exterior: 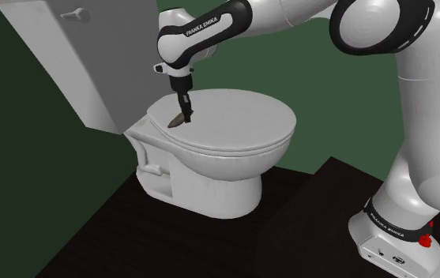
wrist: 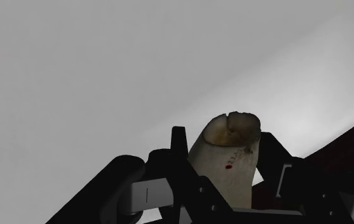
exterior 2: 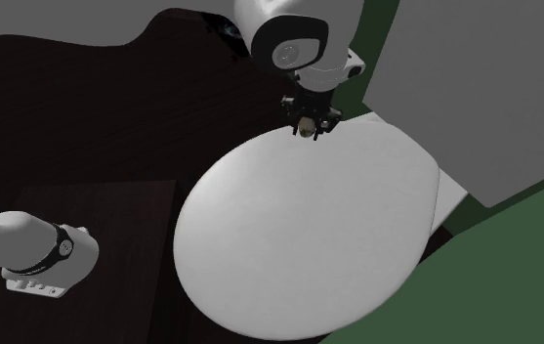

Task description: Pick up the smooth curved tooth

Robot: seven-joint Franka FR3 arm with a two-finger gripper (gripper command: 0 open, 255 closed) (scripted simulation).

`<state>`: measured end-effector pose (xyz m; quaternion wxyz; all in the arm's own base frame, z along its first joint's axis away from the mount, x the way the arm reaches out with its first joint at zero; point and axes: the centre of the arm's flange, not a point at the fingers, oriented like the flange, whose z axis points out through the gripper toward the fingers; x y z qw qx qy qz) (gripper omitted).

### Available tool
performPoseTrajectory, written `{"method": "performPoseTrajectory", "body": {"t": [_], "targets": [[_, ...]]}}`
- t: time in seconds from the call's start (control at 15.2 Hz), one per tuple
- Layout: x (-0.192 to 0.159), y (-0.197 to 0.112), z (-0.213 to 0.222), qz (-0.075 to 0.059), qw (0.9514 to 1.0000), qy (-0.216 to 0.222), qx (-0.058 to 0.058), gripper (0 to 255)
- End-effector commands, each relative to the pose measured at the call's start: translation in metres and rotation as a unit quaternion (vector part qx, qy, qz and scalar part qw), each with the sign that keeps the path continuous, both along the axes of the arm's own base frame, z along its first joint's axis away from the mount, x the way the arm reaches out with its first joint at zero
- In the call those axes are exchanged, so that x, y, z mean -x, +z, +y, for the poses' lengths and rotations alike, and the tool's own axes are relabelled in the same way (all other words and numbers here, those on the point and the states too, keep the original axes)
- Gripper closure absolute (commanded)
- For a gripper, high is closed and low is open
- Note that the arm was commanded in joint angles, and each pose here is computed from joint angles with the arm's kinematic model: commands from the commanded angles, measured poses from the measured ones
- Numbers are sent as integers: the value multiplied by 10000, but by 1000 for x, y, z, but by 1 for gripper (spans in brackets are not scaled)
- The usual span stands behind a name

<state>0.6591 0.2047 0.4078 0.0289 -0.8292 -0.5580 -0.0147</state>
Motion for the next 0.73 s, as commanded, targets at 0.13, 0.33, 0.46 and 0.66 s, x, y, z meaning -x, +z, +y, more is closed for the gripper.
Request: {"method": "performPoseTrajectory", "body": {"t": [0.13, 0.33, 0.46, 0.66], "targets": [[1, 21, 0, 2, 10000, 0, 1, 255], [1, 37, 0, 2, 10000, 0, 1, 255], [1, 47, 0, 2, 10000, 0, 1, 255], [1, 53, 0, 2, 10000, 0, 1, 255]]}}
